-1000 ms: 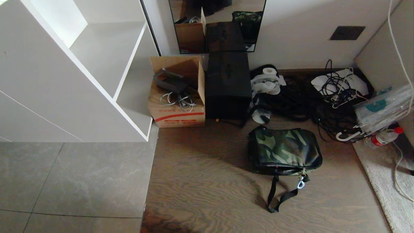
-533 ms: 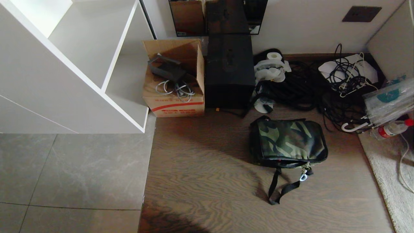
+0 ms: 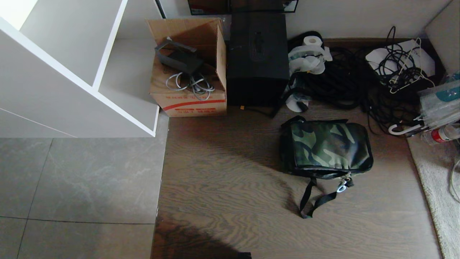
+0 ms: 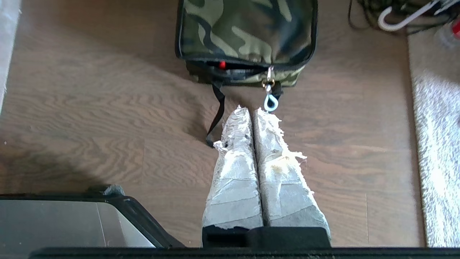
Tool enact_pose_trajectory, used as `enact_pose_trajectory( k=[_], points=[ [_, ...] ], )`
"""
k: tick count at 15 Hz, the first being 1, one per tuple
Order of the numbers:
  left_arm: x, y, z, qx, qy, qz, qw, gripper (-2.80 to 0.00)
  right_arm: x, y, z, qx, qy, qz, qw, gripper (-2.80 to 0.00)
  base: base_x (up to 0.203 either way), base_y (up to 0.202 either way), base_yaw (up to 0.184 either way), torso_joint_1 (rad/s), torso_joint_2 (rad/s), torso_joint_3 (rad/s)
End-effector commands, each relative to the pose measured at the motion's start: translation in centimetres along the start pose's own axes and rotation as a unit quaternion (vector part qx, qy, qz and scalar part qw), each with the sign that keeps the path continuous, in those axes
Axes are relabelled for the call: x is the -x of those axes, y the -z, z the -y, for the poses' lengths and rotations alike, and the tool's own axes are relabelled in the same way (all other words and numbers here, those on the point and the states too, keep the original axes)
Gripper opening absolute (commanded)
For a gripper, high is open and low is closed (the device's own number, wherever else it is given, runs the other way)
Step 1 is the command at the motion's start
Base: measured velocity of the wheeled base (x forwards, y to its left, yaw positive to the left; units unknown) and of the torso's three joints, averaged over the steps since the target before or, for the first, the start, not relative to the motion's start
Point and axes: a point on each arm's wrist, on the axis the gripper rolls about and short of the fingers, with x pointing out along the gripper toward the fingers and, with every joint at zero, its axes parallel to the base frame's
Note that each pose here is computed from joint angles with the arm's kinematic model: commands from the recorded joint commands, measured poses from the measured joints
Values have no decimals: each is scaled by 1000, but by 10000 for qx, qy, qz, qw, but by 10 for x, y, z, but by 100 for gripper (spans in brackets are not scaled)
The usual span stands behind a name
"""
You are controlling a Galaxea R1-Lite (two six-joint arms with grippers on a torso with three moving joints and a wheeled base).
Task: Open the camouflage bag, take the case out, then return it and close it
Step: Open the top of the storage box
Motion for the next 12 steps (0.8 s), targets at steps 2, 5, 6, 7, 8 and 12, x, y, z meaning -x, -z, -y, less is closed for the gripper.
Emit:
enact_pose_trajectory(
  k=[2, 5, 6, 7, 8, 12],
  points=[
    [0, 0, 0, -1, -2, -12, 10000, -280, 0, 0, 0, 3, -5, 2, 10000, -280, 0, 0, 0, 2, -4, -202],
    [0, 0, 0, -1, -2, -12, 10000, -280, 0, 0, 0, 3, -5, 10, 10000, -280, 0, 0, 0, 2, 5, -196],
    [0, 0, 0, -1, -2, -12, 10000, -280, 0, 0, 0, 3, -5, 10, 10000, -280, 0, 0, 0, 1, 1, -206],
    [0, 0, 0, -1, -2, -12, 10000, -280, 0, 0, 0, 3, -5, 10, 10000, -280, 0, 0, 0, 2, 4, -199],
    [0, 0, 0, -1, -2, -10, 10000, -280, 0, 0, 0, 3, -5, 2, 10000, -280, 0, 0, 0, 2, 3, -202],
    [0, 0, 0, -1, 0, -10, 10000, -280, 0, 0, 0, 3, -5, 5, 10000, -280, 0, 0, 0, 2, 0, -198]
  ],
)
